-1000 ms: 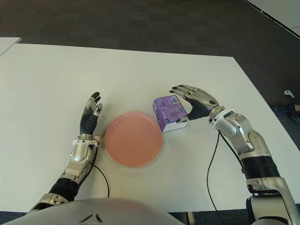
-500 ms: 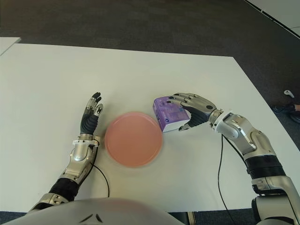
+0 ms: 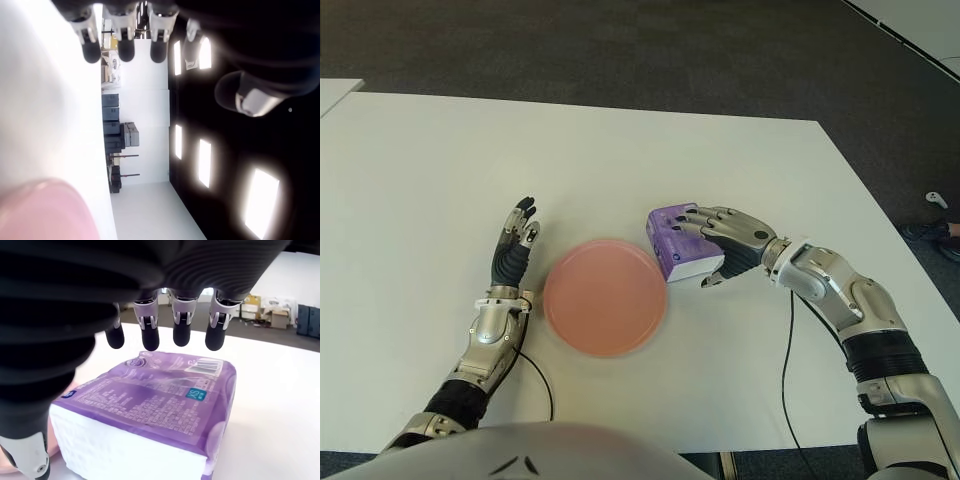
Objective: Put the tissue paper into the plate.
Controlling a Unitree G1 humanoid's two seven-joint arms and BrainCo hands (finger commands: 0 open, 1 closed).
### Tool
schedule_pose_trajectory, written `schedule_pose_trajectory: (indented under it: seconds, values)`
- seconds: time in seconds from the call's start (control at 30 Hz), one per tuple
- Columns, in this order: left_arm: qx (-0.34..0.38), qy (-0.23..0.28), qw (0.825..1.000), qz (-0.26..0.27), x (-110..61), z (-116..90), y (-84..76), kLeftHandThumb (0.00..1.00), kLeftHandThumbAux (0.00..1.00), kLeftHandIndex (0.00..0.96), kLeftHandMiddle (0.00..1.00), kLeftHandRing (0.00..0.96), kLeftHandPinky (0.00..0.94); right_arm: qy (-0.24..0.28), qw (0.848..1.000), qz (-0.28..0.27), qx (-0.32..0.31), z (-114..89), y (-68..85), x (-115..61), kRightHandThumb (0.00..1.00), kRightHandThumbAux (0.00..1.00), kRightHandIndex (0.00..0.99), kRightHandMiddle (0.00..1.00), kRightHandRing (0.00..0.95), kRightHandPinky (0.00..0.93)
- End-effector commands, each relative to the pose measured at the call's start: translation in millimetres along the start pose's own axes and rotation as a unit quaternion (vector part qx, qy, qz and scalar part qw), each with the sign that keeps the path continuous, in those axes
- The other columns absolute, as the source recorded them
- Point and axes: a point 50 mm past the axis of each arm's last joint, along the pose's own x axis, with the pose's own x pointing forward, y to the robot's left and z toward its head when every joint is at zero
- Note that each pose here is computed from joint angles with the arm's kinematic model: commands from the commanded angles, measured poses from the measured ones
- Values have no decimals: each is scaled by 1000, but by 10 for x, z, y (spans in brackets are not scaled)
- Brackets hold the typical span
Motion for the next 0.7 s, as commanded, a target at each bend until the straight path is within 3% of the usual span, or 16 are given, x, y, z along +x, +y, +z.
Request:
schedule_pose_trajectory:
  seconds: [0.03, 0.7]
  values:
    - [64, 167, 984, 6, -723, -572, 286, 0, 353, 0, 0, 0, 0, -16, 1000, 10, -5, 52, 60, 53, 10, 673, 0, 28, 0, 0]
    - [65, 167, 984, 3, -744, -576, 279, 0, 356, 0, 0, 0, 0, -16, 1000, -5, 17, 52, 154, 239, 2, 709, 0, 22, 0, 0]
